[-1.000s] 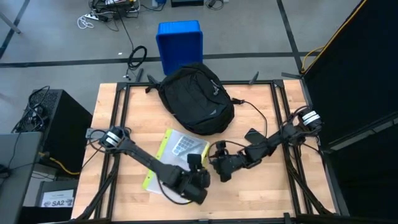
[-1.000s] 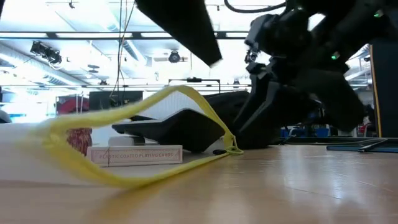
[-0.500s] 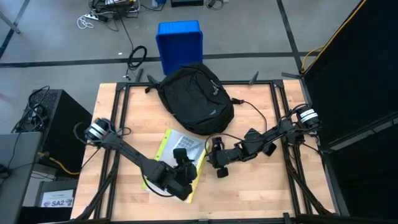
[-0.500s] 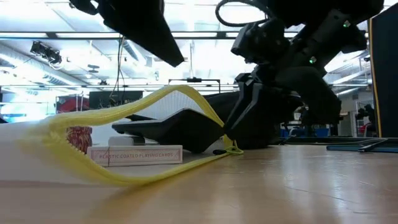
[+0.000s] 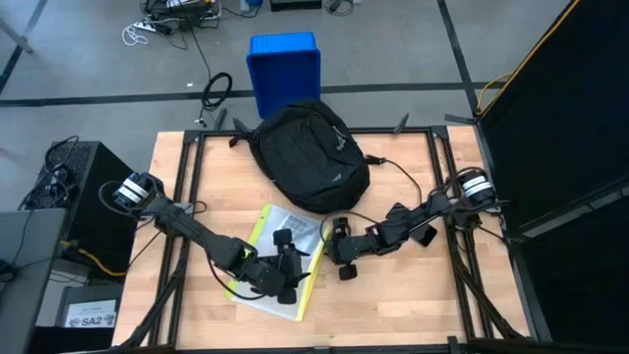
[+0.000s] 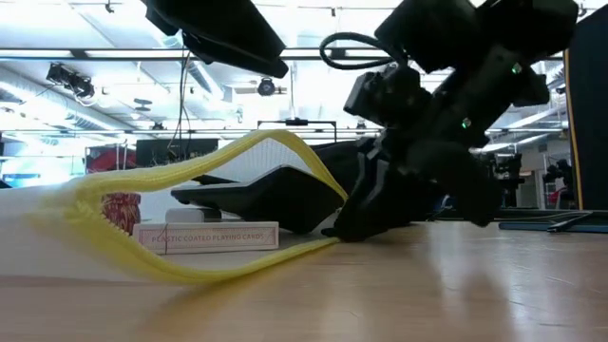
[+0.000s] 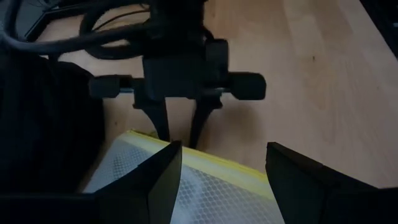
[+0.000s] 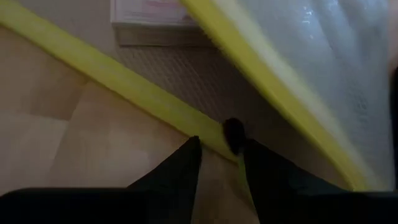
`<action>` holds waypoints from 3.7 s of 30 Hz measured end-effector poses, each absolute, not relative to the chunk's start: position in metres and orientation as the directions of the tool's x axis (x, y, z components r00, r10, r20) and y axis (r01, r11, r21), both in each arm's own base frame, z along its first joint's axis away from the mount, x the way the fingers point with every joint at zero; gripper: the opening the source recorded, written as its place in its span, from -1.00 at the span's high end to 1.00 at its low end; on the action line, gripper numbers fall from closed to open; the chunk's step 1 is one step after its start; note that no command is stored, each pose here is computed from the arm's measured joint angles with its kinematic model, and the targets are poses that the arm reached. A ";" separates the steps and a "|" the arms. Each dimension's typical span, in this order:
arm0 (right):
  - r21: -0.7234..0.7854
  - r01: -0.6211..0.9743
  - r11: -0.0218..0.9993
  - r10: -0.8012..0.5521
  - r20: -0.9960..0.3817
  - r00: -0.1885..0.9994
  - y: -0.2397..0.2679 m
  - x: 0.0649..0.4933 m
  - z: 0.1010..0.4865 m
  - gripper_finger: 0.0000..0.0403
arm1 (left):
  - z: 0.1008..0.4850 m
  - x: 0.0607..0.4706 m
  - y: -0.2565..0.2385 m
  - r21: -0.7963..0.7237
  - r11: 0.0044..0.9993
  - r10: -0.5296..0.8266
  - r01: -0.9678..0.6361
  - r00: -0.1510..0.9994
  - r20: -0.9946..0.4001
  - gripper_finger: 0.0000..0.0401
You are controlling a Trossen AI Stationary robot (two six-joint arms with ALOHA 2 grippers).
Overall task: Unpack backpack
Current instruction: Close the yellow zip bag
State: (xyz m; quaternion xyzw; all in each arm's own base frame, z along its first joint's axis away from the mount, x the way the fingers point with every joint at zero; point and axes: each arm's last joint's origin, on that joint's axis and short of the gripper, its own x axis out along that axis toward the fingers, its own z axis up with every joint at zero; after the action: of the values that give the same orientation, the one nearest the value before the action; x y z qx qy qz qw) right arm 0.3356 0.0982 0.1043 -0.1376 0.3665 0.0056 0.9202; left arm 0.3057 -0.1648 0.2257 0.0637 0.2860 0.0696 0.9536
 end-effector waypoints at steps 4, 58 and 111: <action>-0.234 -0.090 0.968 -0.095 -0.673 0.733 0.098 0.339 0.094 0.45 | 0.226 0.306 -0.165 0.157 0.983 0.169 -0.099 0.828 -0.535 -0.01; -0.148 0.065 0.987 -0.146 -0.641 0.754 0.098 0.333 0.120 0.44 | 0.225 0.306 -0.164 0.137 0.984 0.171 -0.115 0.824 -0.540 -0.01; -0.160 0.369 0.915 -0.347 -0.777 0.525 0.081 0.305 0.118 -0.07 | 0.207 0.314 -0.168 0.147 0.984 0.166 -0.099 0.808 -0.566 -0.01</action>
State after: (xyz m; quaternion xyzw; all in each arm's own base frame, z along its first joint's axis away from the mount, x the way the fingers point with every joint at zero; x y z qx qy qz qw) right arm 0.3051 0.0806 0.1182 0.0124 0.4421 -0.2053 0.8731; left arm 0.3139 -0.1678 0.2074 0.0555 0.3023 0.0697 0.9491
